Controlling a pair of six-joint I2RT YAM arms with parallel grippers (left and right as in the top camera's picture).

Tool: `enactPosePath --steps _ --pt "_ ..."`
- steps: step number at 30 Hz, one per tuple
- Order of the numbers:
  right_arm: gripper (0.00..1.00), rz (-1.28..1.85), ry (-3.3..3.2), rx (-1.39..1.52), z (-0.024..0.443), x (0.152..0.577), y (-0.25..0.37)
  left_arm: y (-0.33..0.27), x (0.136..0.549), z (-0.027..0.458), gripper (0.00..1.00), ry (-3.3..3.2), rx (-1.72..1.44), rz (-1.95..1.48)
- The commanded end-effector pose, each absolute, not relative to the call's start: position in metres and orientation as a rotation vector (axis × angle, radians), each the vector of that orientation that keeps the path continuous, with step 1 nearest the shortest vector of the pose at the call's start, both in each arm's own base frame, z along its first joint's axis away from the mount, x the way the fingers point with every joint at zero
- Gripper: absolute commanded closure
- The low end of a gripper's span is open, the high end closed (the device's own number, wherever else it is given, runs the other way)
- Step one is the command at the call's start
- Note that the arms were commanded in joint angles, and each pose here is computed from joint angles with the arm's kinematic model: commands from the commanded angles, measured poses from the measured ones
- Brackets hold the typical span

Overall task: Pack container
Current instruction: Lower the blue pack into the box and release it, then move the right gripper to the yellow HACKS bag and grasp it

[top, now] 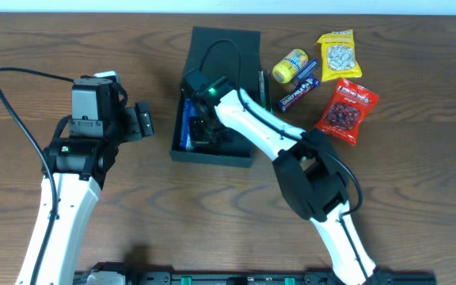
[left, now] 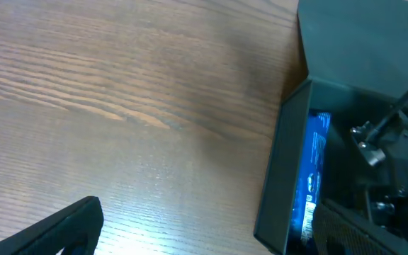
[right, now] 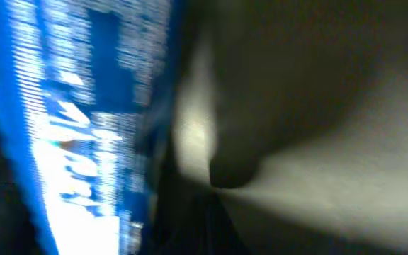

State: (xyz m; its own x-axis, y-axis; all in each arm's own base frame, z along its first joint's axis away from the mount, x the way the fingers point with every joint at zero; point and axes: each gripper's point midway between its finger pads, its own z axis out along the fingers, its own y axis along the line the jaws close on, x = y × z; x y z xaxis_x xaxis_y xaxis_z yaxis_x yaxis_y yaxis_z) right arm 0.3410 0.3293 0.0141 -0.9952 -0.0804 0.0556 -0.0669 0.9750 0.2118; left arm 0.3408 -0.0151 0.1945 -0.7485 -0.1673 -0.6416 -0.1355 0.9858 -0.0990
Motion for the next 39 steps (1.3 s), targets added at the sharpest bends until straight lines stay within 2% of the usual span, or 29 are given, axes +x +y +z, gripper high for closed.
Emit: enactPosePath --steps 1,4,9,15,21,27,31,33,34,35,36,37,39 --pt "0.99 -0.326 -3.097 0.131 0.027 0.363 0.317 -0.014 0.345 0.211 0.05 2.385 -0.202 -0.061" --pt "0.99 -0.347 -3.143 0.123 0.051 0.377 0.31 -0.014 0.345 0.21 0.05 2.388 -0.202 -0.061" --pt "0.99 -0.448 -3.278 0.086 0.12 0.407 0.289 -0.014 0.345 0.211 0.05 2.387 -0.202 -0.061" --pt "0.97 -0.243 -3.51 -0.183 0.187 0.443 0.198 -0.014 0.345 0.211 0.05 2.388 -0.202 -0.061" --pt "0.95 -0.127 -3.497 -0.511 0.187 0.468 0.111 -0.014 0.345 0.21 0.05 2.388 -0.202 -0.062" --pt "0.95 -0.052 -3.46 -0.696 0.176 0.482 0.059 -0.014 0.345 0.21 0.05 2.389 -0.202 -0.061" --pt "0.73 -0.017 -3.47 -0.769 0.177 0.489 0.04 -0.014 0.345 0.21 0.05 2.389 -0.203 -0.061" --pt "0.69 -0.015 -3.466 -0.791 0.177 0.49 0.034 -0.014 0.344 0.21 0.05 2.39 -0.203 -0.061" --pt "0.6 -0.024 -3.463 -0.795 0.177 0.49 0.034 -0.014 0.344 0.21 0.05 2.39 -0.203 -0.061" --pt "0.34 -0.038 -3.461 -0.797 0.177 0.49 0.034 -0.014 0.344 0.21 0.05 2.391 -0.203 -0.061" --pt "0.21 -0.05 -3.466 -0.796 0.178 0.492 0.035 -0.014 0.344 0.21 0.05 2.391 -0.203 -0.061" --pt "0.16 -0.049 -3.474 -0.796 0.178 0.493 0.035 -0.014 0.344 0.21 0.05 2.39 -0.203 -0.061" --pt "0.14 -0.028 -3.557 -0.698 0.184 0.506 0.035 -0.014 0.344 0.21 0.05 2.39 -0.202 -0.061"
